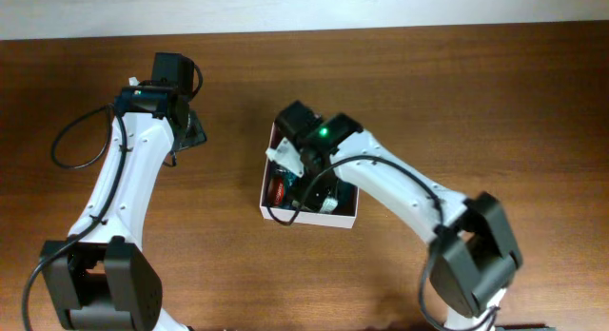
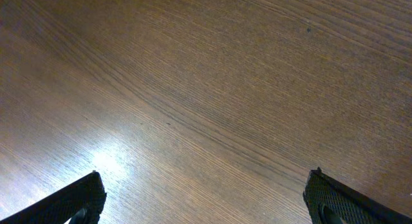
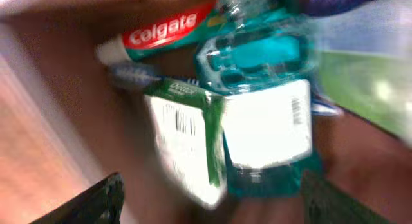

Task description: Pack container

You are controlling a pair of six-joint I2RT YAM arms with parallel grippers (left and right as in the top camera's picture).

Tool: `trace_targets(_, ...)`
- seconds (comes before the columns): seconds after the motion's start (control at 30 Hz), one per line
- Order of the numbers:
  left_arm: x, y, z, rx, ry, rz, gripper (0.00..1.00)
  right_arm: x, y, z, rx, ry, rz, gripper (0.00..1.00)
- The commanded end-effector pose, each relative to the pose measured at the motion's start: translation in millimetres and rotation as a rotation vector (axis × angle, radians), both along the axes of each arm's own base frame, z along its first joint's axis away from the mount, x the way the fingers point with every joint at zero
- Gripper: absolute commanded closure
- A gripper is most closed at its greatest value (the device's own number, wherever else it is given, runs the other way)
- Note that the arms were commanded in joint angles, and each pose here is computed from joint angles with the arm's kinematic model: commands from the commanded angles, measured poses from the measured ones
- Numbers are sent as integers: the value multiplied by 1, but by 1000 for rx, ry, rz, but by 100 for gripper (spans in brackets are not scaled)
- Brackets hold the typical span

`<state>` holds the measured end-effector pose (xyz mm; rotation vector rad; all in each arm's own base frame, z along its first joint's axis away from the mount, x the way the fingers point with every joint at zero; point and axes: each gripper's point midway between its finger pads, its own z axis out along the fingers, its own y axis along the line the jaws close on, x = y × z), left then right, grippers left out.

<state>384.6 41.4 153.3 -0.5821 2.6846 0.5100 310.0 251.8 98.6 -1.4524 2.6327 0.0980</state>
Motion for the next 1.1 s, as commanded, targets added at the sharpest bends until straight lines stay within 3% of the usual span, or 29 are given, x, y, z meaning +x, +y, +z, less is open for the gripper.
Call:
trace_targets(0.0,0,2,8,13,-20,2,1,15,-5,75,106,-128,-74,21)
trace_targets(0.37,0,2,8,13,-20,2,1,50,-94,156,228,-290,-377,15)
trace_targets(0.47,0,2,8,13,-20,2,1,56,-115,161,234,-307,-434,1)
trace_targets(1.07,0,2,8,13,-20,2,1,65,-141,161,222,-314,-500,1)
